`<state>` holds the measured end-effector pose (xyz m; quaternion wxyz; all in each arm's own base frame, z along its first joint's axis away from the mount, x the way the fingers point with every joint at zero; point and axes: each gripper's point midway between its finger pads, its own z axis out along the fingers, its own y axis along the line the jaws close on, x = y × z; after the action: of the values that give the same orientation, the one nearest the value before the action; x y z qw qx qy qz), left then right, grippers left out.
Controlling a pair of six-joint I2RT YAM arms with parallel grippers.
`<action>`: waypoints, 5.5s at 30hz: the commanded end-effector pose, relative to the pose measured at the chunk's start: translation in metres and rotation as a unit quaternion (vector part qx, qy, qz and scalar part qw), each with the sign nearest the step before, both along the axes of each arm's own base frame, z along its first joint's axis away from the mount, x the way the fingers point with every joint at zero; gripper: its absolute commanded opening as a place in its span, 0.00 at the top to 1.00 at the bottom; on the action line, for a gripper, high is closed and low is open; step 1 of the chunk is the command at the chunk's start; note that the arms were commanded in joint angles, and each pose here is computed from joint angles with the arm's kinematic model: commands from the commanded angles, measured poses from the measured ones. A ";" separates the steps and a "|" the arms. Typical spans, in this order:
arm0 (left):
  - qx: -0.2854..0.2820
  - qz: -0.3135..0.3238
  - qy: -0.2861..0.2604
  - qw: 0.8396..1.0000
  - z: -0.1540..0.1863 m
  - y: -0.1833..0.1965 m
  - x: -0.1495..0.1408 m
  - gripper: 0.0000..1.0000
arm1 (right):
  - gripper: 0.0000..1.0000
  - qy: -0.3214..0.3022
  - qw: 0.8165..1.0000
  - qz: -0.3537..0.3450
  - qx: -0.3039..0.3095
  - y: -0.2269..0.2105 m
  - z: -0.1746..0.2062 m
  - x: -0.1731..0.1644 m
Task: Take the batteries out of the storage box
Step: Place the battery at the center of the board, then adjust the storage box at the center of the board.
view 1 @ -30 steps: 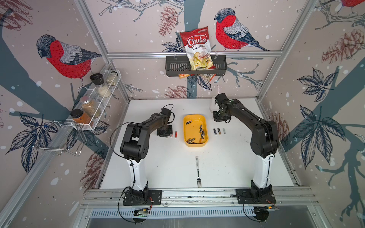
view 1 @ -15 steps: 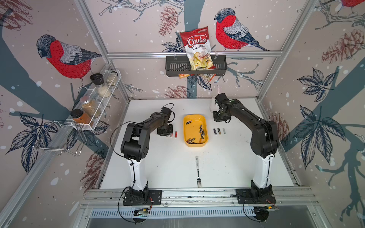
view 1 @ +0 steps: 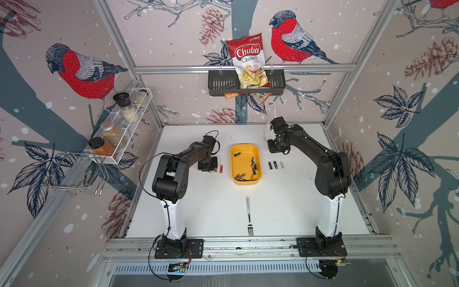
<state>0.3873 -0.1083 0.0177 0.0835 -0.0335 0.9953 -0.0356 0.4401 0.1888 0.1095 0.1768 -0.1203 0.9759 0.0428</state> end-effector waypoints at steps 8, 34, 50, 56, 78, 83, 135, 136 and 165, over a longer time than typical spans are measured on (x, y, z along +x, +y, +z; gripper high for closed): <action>0.011 0.003 0.003 1.000 0.007 0.006 -0.003 0.69 | 0.66 -0.003 1.000 0.005 -0.005 0.010 0.006 -0.002; -0.011 0.003 -0.017 1.000 0.025 -0.002 0.006 0.66 | 0.66 -0.006 0.999 0.045 -0.018 0.055 0.011 -0.023; -0.106 -0.026 -0.090 0.990 0.098 -0.068 0.027 0.55 | 0.66 -0.015 0.999 0.040 -0.004 0.057 0.020 -0.015; -0.126 -0.052 -0.082 0.987 0.094 -0.107 0.024 0.53 | 0.66 -0.016 0.999 0.035 -0.001 0.050 0.020 -0.015; -0.040 -0.075 -0.015 0.996 0.038 -0.128 0.022 0.79 | 0.66 -0.023 1.000 0.001 0.021 -0.001 0.019 -0.018; -0.033 -0.075 -0.006 0.997 0.035 -0.127 0.020 0.84 | 0.66 -0.025 0.999 -0.005 0.025 -0.012 0.018 -0.019; -0.041 -0.048 0.066 0.996 0.115 -0.087 0.023 1.00 | 0.66 -0.055 0.996 -0.053 0.045 -0.053 0.049 0.000; -0.035 -0.051 0.063 0.996 0.116 -0.089 0.022 1.00 | 0.66 -0.055 0.996 -0.052 0.044 -0.054 0.050 0.001; -0.331 -0.098 0.098 0.934 0.140 -0.172 0.009 1.00 | 0.65 -0.056 0.996 -0.058 0.044 -0.058 0.053 0.002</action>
<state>0.3909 -0.2388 0.1200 -0.0452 0.0099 0.9751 -0.2167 0.4435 0.1325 0.1613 0.2380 -0.0611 0.9668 0.0701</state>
